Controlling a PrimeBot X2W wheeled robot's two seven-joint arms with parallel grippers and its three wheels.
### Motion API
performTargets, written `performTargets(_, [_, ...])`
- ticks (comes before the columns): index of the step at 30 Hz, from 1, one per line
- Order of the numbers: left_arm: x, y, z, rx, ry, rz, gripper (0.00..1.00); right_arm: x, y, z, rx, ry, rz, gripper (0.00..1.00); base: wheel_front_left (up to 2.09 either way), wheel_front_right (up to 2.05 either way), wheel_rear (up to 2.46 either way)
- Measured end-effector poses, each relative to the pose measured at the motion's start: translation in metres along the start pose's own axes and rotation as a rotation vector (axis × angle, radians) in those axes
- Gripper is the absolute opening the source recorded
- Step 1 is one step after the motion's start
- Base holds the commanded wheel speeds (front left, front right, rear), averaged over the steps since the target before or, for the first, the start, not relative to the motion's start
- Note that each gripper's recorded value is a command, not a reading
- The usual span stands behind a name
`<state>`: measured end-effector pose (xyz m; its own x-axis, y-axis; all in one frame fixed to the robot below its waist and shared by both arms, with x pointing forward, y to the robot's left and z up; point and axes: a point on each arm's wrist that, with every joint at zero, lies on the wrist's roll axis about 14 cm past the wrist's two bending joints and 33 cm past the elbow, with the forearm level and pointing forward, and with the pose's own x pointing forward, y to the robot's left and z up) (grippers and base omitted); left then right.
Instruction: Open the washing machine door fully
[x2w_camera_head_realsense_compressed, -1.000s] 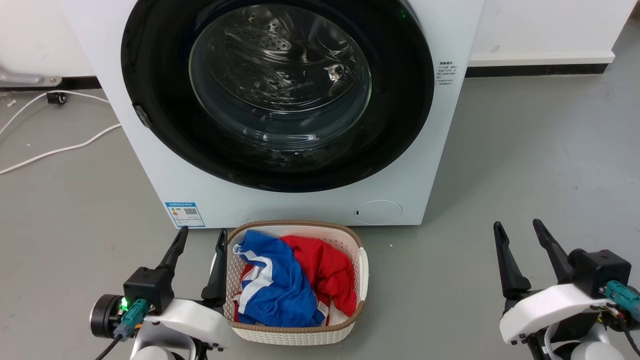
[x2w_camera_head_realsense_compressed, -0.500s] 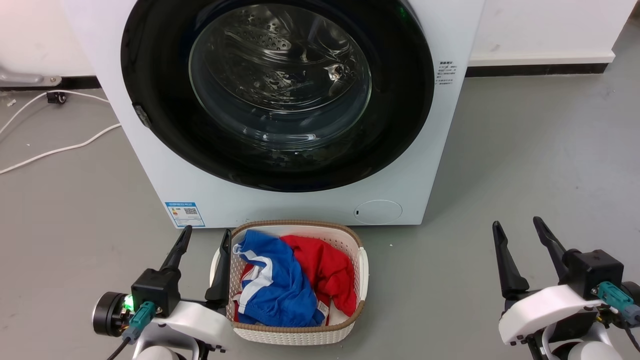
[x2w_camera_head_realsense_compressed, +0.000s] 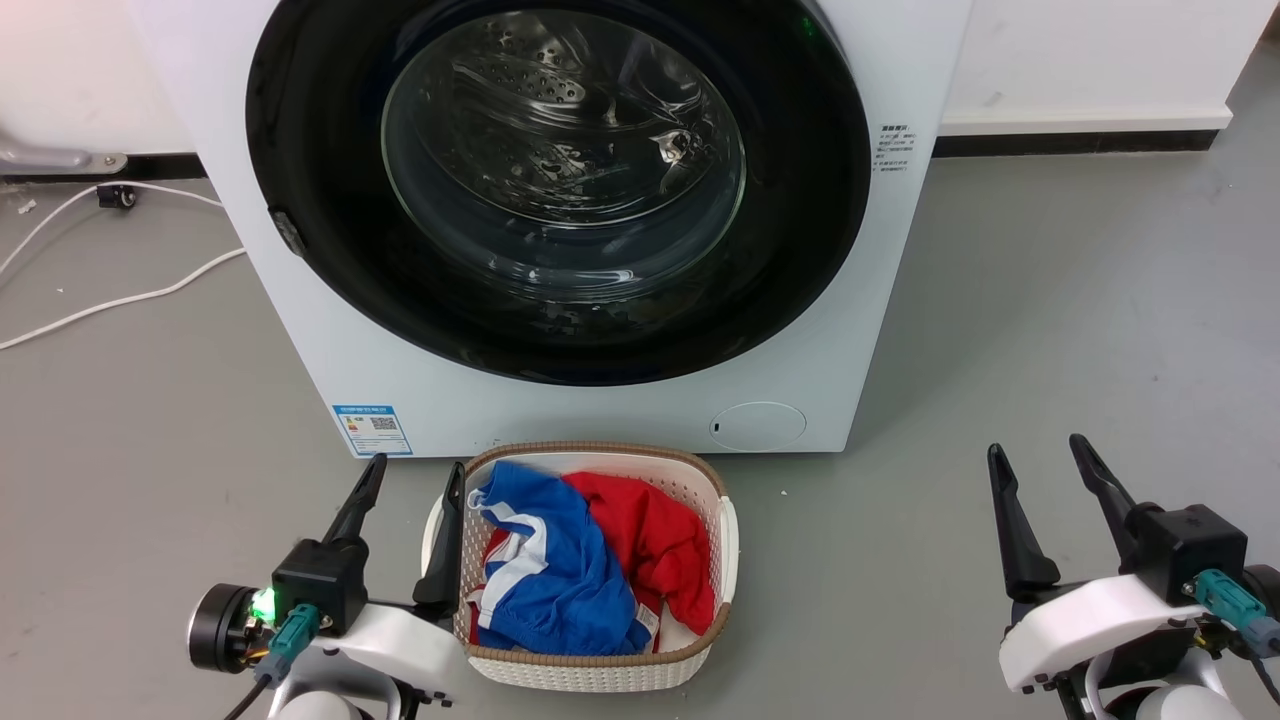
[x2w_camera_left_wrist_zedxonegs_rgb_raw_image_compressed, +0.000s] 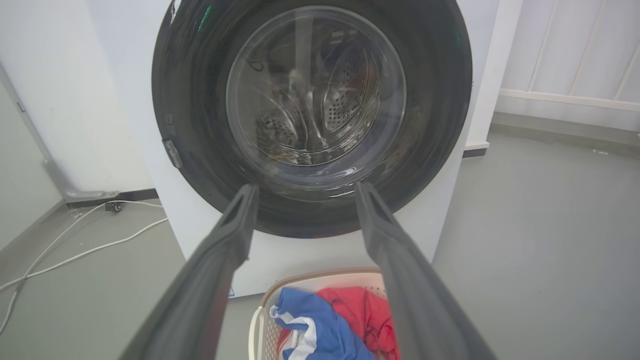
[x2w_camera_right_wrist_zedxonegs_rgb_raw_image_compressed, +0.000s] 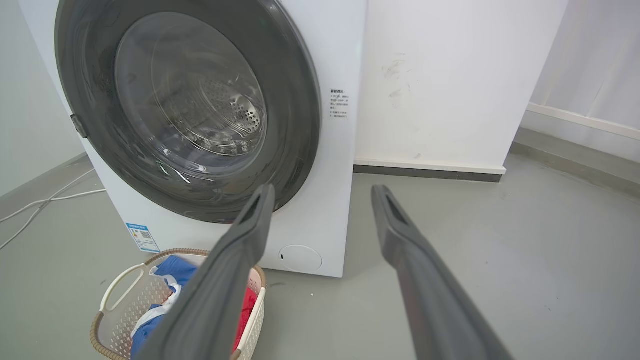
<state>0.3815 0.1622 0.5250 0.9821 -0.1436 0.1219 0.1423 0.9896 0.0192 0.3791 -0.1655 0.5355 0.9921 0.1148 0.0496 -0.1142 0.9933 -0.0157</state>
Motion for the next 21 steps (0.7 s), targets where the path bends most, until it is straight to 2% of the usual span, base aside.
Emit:
performTargets(11, [-0.001, 0.0019, -0.0052, -0.017, 0.017, 0.012, 1.0, -0.0013, -0.0014, -0.0033, 0.02, 0.004, -0.005, 1.0, 0.0, 0.0, 0.0])
performTargets(12, [-0.0012, 0.0021, -0.0057, -0.018, 0.018, 0.013, 1.0, -0.0015, -0.0015, -0.0036, 0.027, 0.005, -0.006, 0.61, 0.0, 0.0, 0.0])
performTargets(14, [-0.0014, 0.0022, -0.0062, -0.023, 0.02, 0.015, 1.0, -0.0017, -0.0001, -0.0057, 0.042, 0.012, -0.003, 0.0, 0.0, 0.0, 0.0])
performTargets(21, [-0.0001, 0.0045, -0.0089, -0.023, 0.028, 0.027, 1.0, -0.0003, -0.006, -0.0081, 0.201, 0.006, -0.028, 0.0, 0.0, 0.0, 0.0])
